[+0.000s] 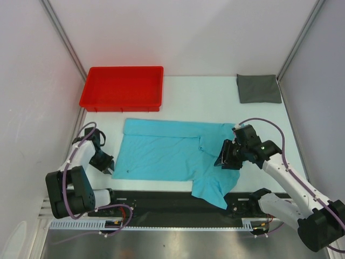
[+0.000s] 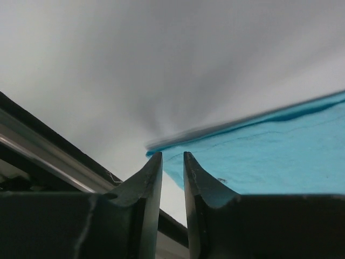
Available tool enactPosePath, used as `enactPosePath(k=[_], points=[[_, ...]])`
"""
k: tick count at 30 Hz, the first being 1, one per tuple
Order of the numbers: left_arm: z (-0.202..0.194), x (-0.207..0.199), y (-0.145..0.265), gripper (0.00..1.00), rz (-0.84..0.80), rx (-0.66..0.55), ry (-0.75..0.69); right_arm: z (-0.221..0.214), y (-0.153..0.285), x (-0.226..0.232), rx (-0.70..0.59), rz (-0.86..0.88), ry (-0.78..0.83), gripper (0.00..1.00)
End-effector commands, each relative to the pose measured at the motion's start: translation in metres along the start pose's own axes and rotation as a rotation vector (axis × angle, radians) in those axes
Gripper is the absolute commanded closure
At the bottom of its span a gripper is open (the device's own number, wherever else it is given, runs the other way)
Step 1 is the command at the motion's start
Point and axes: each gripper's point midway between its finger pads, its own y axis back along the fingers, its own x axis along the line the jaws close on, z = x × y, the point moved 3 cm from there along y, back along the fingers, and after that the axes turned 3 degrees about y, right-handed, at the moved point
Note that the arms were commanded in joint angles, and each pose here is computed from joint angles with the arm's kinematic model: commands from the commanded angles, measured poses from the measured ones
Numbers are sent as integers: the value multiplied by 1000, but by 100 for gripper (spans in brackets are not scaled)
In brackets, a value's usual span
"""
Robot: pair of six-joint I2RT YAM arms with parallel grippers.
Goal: Fold and stack the t-shirts
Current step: Fold the tshirt
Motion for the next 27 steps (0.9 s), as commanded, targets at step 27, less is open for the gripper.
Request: enactPosePath(k=[27], points=[[-10, 9, -16, 68, 41, 67, 67, -49, 3, -16, 63, 41, -34, 51]])
